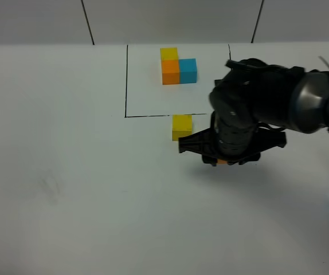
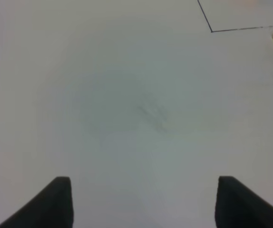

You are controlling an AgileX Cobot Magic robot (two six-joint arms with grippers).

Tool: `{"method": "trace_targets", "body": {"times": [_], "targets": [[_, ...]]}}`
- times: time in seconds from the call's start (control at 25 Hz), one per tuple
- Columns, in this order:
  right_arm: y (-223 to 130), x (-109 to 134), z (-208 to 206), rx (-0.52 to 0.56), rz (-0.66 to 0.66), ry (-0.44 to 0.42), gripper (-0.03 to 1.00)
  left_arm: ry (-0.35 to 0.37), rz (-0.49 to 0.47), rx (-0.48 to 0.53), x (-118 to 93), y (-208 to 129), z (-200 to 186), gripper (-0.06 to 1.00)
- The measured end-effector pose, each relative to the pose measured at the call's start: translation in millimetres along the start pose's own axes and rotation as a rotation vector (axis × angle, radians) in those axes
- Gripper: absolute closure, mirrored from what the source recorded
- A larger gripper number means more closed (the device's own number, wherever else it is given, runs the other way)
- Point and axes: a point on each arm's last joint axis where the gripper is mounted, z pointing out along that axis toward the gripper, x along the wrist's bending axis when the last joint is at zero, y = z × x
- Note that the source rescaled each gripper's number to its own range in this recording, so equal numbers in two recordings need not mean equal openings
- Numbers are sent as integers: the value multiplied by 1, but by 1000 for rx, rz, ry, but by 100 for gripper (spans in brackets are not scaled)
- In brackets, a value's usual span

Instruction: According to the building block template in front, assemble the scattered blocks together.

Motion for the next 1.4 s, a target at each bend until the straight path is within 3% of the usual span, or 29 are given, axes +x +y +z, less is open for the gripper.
{"method": "trace_targets", "body": {"times": [0.24,0.4,0.72,1.4], "targets": [[1,51,23,17,-46,32,97,0,0,0,0,0,0,51],[7,67,36,-1,-30,69,97,0,0,0,0,0,0,51],[5,71,67,0,-12,30,97,0,0,0,0,0,0,51],[11,72,72,-62,-59,28,97,0,0,0,0,0,0,51]]}}
